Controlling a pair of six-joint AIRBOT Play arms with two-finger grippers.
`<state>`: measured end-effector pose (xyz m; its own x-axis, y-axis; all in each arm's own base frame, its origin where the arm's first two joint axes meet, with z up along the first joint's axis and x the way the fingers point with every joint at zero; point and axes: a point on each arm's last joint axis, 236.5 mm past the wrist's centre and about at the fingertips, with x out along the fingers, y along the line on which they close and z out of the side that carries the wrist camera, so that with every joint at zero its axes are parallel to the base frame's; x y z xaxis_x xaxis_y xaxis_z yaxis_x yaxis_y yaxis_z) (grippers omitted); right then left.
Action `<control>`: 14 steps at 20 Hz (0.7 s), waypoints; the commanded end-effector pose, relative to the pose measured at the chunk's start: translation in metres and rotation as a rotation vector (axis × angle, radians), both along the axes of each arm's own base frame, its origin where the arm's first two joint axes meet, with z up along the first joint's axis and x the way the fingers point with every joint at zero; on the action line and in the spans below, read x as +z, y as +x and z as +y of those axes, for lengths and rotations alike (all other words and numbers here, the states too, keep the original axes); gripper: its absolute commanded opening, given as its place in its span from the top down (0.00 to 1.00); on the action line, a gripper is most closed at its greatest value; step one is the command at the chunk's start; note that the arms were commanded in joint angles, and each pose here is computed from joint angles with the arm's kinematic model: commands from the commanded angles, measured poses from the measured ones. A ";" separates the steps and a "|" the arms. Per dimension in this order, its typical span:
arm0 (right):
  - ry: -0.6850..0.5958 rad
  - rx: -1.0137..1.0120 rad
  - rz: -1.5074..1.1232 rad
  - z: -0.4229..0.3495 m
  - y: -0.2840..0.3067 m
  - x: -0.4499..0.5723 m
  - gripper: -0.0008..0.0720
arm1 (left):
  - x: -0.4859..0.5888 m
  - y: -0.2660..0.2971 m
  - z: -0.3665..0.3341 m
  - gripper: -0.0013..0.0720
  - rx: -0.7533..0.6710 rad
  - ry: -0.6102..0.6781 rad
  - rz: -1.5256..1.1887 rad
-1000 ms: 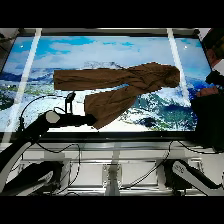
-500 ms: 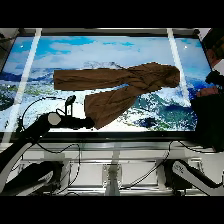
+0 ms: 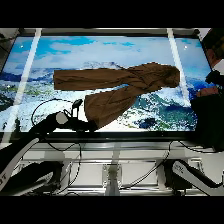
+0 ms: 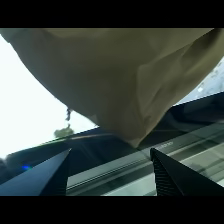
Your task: Fold the clothes and pants, and hang the long-sleeved shirts on hangers.
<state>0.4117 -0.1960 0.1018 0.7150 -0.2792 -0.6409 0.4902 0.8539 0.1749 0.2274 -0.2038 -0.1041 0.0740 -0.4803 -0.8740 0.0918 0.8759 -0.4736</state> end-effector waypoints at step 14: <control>0.013 0.002 0.011 0.002 -0.001 -0.003 0.23 | -0.004 0.043 -0.028 0.52 0.089 -0.044 -0.090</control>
<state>0.4108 -0.1947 0.1003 0.7114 -0.2734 -0.6474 0.4903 0.8531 0.1784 0.2629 -0.2276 -0.1100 0.1754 -0.5034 -0.8461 0.0521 0.8629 -0.5027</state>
